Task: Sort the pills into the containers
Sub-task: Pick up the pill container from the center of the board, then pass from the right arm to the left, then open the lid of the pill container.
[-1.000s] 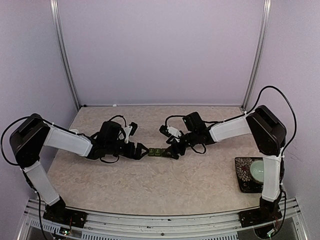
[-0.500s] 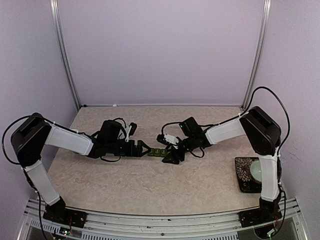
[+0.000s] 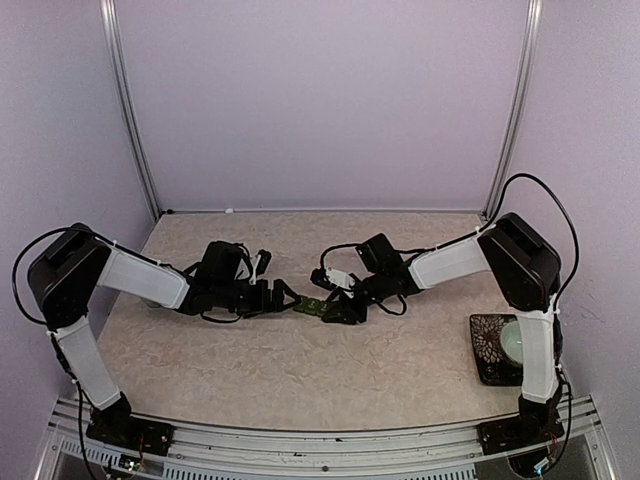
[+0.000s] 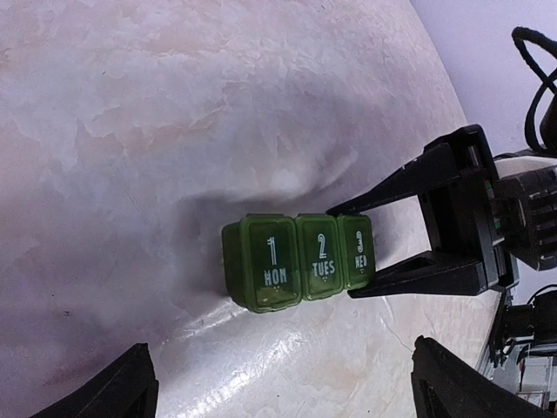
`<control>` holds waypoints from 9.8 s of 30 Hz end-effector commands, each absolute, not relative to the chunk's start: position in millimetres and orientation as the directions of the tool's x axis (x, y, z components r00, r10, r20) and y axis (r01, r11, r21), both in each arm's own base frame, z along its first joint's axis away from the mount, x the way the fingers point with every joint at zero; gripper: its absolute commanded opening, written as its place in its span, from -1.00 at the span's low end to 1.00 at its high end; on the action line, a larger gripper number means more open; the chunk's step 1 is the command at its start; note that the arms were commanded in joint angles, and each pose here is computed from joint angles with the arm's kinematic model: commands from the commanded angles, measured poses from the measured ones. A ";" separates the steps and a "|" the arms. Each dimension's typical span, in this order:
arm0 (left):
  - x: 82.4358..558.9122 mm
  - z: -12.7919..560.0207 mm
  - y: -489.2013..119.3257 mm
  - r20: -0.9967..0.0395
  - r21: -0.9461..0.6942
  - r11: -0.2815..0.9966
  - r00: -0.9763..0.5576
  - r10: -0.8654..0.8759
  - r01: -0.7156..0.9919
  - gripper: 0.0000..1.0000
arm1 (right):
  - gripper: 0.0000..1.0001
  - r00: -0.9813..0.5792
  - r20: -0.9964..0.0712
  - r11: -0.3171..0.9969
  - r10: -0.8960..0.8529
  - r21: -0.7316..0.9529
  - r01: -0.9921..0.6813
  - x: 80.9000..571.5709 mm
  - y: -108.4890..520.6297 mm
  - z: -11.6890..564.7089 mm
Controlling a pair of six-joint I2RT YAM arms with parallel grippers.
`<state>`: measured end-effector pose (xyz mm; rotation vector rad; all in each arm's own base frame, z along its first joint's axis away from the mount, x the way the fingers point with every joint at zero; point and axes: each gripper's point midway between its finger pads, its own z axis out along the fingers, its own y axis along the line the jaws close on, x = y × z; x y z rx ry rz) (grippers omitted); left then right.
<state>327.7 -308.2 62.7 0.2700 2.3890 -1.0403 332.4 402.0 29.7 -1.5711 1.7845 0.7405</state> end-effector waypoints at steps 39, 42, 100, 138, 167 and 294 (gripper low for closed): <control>292.1 131.0 -339.6 -0.466 -0.872 0.202 -0.883 -0.065 0.446 0.39 | -0.23 0.096 -0.857 0.077 -0.507 -0.156 -0.985 276.0 426.0 122.4; 291.4 127.6 -341.6 -0.456 -0.877 0.201 -0.888 -0.056 0.437 0.33 | -0.22 0.103 -0.858 0.077 -0.503 -0.163 -0.984 275.3 426.6 125.5; 254.5 197.2 -346.9 -0.358 -0.933 0.118 -0.897 -0.260 0.339 -0.60 | 0.70 0.356 -0.826 0.395 -0.438 -0.532 -0.749 219.7 413.4 196.6; 214.3 250.6 -354.5 -0.370 -0.920 -0.047 -0.903 -0.217 0.388 -0.60 | 0.37 0.241 -0.968 0.201 -0.077 -0.252 -0.947 202.2 401.1 239.2; 206.8 260.0 -358.7 -0.368 -0.918 -0.077 -0.907 -0.204 0.390 -0.60 | 0.01 0.249 -0.968 0.180 -0.040 -0.252 -0.951 202.2 402.3 245.8; 204.2 260.6 -358.8 -0.352 -0.923 -0.082 -0.911 -0.214 0.376 -0.60 | -0.06 0.145 -0.978 0.099 0.152 -0.131 -0.987 198.8 400.0 250.2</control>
